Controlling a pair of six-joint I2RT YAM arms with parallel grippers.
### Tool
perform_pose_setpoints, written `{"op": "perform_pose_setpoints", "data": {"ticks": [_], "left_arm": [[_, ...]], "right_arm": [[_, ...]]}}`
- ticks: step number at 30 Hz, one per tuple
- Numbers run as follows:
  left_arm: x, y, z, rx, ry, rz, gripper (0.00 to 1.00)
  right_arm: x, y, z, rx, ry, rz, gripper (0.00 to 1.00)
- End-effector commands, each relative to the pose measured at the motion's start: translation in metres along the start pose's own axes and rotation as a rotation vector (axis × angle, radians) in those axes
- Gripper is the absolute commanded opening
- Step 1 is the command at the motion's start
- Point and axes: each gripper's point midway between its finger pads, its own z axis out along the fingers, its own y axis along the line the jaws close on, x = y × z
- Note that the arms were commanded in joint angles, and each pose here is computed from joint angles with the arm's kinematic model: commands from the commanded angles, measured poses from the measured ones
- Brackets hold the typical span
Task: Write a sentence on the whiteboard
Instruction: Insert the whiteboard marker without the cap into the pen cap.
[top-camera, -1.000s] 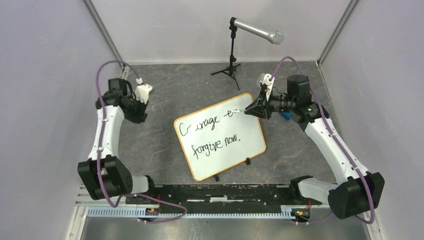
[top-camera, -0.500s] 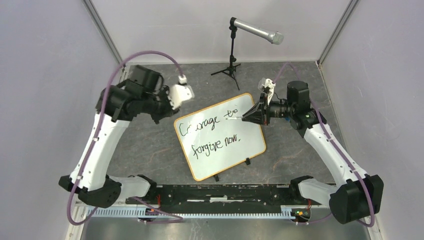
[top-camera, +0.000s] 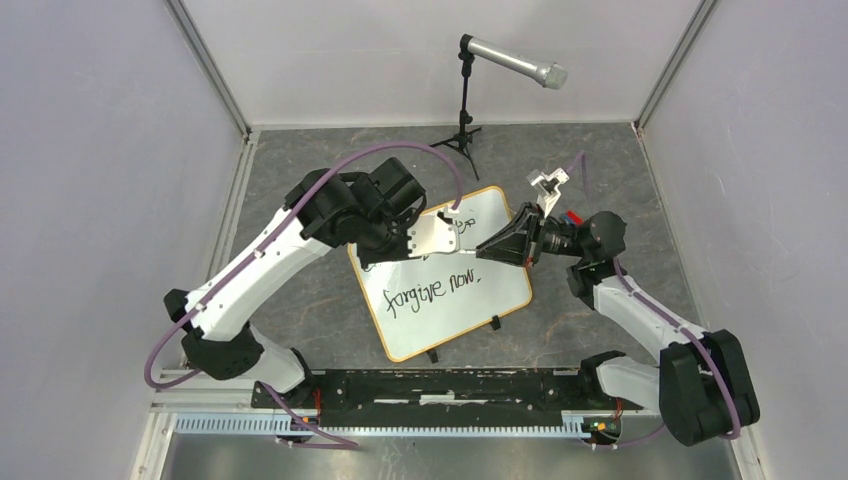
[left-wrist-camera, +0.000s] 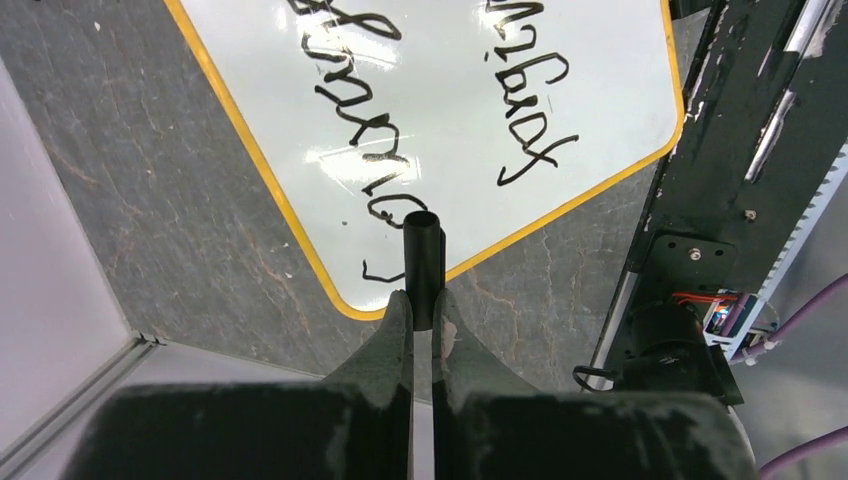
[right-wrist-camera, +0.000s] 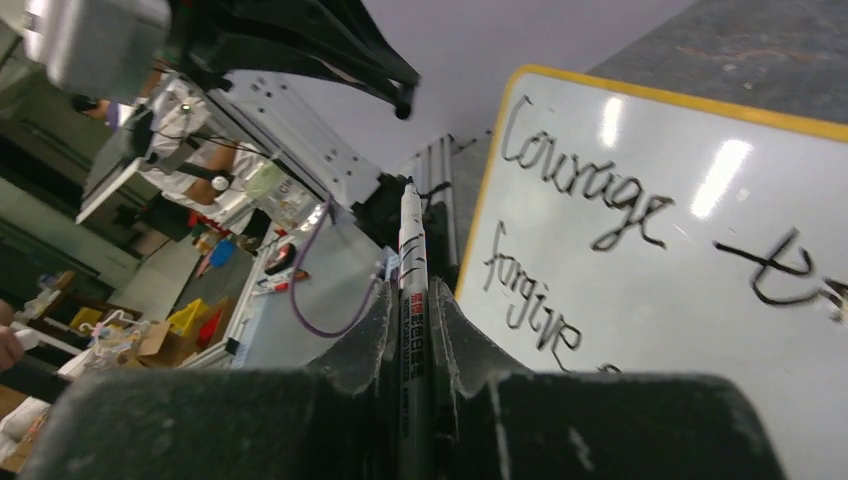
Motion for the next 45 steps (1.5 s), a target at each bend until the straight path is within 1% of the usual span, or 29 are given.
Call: {"op": "perform_pose_setpoints", "data": {"ticks": [1, 5, 9, 19, 28, 45], "left_arm": [[-0.004, -0.008, -0.008, 0.011, 0.020, -0.011, 0.02], [-0.013, -0.011, -0.006, 0.023, 0.016, 0.011, 0.02], [-0.016, -0.017, 0.003, 0.045, 0.039, 0.034, 0.02], [-0.026, -0.020, 0.003, 0.060, 0.017, 0.049, 0.02], [-0.028, -0.024, 0.001, 0.070, 0.011, 0.062, 0.02], [-0.030, -0.028, 0.002, 0.080, 0.014, 0.073, 0.02]], "right_arm": [[-0.026, 0.056, 0.006, -0.178, -0.071, -0.092, 0.00], [-0.015, 0.045, 0.018, -0.143, -0.015, -0.086, 0.00], [-0.013, 0.044, 0.023, -0.146, -0.001, -0.088, 0.00], [-0.012, 0.031, 0.033, -0.105, 0.031, -0.101, 0.00], [-0.011, 0.024, 0.038, -0.081, 0.050, -0.110, 0.00], [-0.014, 0.028, 0.042, -0.098, 0.055, -0.120, 0.00]]}}
